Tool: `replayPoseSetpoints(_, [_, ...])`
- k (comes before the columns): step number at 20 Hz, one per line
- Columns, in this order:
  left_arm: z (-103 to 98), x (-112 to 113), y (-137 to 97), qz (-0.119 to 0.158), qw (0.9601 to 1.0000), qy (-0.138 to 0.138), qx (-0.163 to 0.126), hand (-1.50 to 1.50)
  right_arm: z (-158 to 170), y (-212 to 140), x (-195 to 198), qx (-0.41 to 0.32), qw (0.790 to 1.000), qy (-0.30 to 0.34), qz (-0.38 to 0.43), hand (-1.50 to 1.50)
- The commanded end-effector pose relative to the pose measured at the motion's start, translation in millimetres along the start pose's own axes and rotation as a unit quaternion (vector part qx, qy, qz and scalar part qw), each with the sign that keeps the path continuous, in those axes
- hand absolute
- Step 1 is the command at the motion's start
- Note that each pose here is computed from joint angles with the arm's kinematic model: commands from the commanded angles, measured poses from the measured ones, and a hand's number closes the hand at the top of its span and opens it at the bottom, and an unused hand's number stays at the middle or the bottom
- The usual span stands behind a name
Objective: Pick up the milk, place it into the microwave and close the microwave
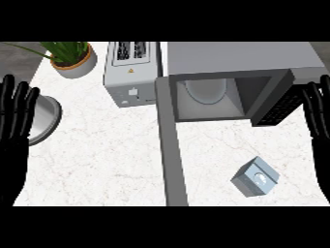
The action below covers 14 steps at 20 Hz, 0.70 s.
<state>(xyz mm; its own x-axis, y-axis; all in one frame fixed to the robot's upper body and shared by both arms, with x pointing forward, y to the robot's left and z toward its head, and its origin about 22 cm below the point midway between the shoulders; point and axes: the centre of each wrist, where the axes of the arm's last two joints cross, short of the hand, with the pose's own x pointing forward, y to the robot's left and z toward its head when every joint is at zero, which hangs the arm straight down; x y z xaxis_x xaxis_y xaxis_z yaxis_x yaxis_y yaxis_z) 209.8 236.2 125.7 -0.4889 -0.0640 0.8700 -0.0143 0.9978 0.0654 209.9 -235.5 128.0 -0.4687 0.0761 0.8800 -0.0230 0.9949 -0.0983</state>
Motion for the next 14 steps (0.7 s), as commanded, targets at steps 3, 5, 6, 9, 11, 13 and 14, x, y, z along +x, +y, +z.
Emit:
replayPoseSetpoints(3, [-6.8,4.4,8.1,-0.030,0.9992,-0.012,-0.022,-1.50,37.3,-5.1,29.2,0.030,0.999,-0.019,-0.022,-1.50])
replayPoseSetpoints(5, [6.0,-0.1,3.9,-0.025,0.9987,-0.020,-0.038,-1.50,46.2,-3.0,39.7,0.044,0.998,-0.032,-0.037,-1.50])
replayPoseSetpoints(6, [-1.5,-9.1,4.7,-0.033,0.9990,-0.016,-0.027,-1.50,60.0,-12.2,46.6,0.065,0.997,-0.029,-0.038,-1.50])
replayPoseSetpoints(9, [12.0,-13.6,-12.3,0.059,0.9957,0.071,0.002,-1.50,83.4,-6.2,39.4,0.089,0.992,0.043,-0.083,-1.50])
replayPoseSetpoints(11, [25.5,-14.4,-14.8,0.065,0.9952,0.073,-0.003,-1.50,99.1,-9.9,46.5,0.091,0.992,0.051,-0.078,-1.50])
replayPoseSetpoints(13, [28.7,-22.7,-30.2,0.068,0.9949,0.074,-0.003,-1.50,111.7,-32.9,40.7,0.094,0.991,0.044,-0.085,-1.50])
replayPoseSetpoints(14, [36.8,-15.5,-44.2,0.072,0.9945,0.077,0.005,-1.50,116.7,-33.5,49.7,0.096,0.991,0.049,-0.076,-1.50])
